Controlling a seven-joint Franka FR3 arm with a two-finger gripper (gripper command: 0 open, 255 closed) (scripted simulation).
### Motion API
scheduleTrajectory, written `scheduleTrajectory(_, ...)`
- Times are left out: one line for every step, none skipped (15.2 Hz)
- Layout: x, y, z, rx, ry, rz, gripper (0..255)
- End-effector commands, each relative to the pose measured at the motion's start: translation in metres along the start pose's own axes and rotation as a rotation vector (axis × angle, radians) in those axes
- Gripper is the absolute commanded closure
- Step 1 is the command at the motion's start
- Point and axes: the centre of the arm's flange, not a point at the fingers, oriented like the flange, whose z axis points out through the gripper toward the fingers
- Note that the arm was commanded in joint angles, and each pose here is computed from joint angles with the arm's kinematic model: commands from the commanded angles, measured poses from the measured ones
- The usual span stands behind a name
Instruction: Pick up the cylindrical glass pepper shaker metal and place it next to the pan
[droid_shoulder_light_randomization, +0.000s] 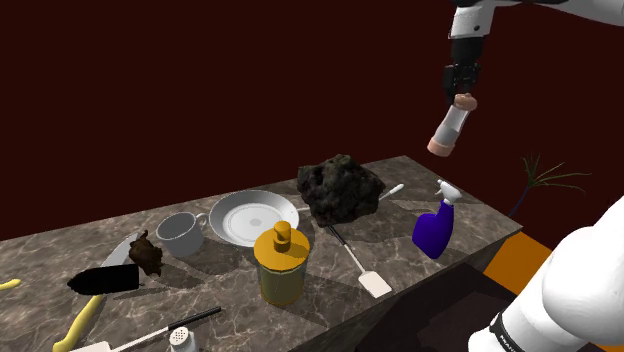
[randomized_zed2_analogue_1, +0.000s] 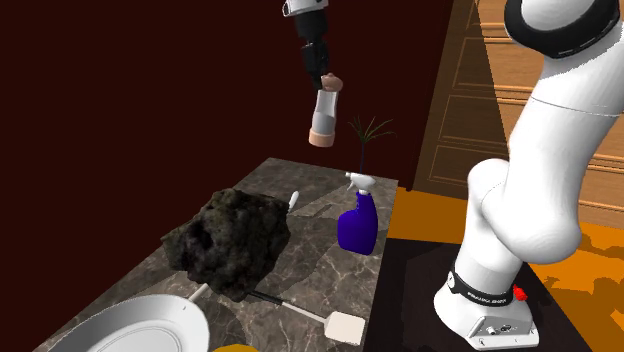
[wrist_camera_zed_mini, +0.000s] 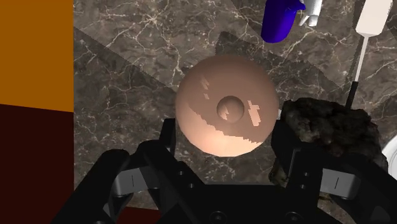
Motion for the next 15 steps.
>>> scheduleTrajectory(-0.003,-0.026,-0.001,-0.001,0.0,0.002,255)
scheduleTrajectory(-0.003,-0.039,-0.001,-0.001,0.0,0.002,255)
scheduleTrajectory(-0.003,-0.052,-0.002,-0.001,0.0,0.002,255)
scheduleTrajectory(-0.004,-0.065,-0.002,-0.001,0.0,0.002,255)
scheduleTrajectory(-0.004,-0.079,-0.002,-0.001,0.0,0.002,255)
scheduleTrajectory(-0.004,-0.092,-0.002,-0.001,0.0,0.002,255)
scheduleTrajectory(-0.005,-0.105,-0.003,-0.001,0.0,0.002,255)
scheduleTrajectory(-0.005,-0.118,-0.003,-0.001,0.0,0.002,255)
scheduleTrajectory(-0.005,-0.131,-0.003,-0.001,0.0,0.002,255)
scheduleTrajectory(-0.005,-0.145,-0.004,-0.001,0.0,0.002,255)
scheduleTrajectory(-0.006,-0.158,-0.004,-0.001,0.0,0.002,255)
scheduleTrajectory(-0.006,-0.171,-0.004,-0.001,0.0,0.002,255)
scheduleTrajectory(-0.006,-0.184,-0.005,-0.001,0.0,0.002,255)
scheduleTrajectory(-0.007,-0.197,-0.005,-0.001,0.0,0.002,255)
scheduleTrajectory(-0.007,-0.211,-0.005,-0.001,0.0,0.002,255)
